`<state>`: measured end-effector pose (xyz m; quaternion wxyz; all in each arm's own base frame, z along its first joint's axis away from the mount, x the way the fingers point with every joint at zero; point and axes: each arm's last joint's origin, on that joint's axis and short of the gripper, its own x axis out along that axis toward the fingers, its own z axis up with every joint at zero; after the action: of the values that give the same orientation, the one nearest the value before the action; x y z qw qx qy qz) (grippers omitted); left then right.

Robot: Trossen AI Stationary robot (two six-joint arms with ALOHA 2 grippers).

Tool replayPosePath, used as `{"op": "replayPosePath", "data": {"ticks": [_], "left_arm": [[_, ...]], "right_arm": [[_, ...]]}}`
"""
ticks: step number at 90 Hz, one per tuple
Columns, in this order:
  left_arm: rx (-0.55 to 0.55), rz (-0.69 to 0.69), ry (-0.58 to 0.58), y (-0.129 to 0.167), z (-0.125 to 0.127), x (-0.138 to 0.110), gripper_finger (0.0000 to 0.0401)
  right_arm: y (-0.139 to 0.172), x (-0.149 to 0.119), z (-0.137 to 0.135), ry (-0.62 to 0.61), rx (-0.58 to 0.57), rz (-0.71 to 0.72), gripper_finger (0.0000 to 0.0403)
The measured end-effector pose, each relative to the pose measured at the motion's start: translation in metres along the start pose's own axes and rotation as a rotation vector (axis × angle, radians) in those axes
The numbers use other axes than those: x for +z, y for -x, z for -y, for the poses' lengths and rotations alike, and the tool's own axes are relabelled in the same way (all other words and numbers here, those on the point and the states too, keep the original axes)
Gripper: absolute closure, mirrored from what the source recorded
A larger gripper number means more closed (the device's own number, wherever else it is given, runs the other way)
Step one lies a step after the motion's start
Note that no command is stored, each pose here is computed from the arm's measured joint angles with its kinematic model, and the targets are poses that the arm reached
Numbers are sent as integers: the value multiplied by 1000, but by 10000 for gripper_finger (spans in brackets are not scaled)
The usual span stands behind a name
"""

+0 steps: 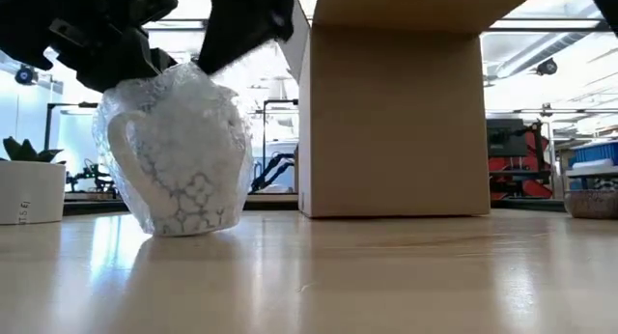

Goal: Wrap mug
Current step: Wrap the blue patterned mug with the bubble wrap

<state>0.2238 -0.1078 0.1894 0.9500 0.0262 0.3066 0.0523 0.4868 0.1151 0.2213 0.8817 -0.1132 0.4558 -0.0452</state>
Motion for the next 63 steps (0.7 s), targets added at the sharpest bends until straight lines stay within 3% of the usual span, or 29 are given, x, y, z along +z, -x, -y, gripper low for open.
{"op": "replayPosePath", "data": {"ticks": [19, 46, 63], "left_arm": [[-20, -1, -12, 10, -4, 1, 381], [-60, 50, 66, 64, -23, 9, 381], [-91, -23, 201, 68, -21, -18, 381]], "right_arm": [[-37, -10, 6, 12, 114, -59, 385], [-50, -18, 5, 74, 181, -97, 385], [-50, -18, 7, 135, 185, -95, 385]]}}
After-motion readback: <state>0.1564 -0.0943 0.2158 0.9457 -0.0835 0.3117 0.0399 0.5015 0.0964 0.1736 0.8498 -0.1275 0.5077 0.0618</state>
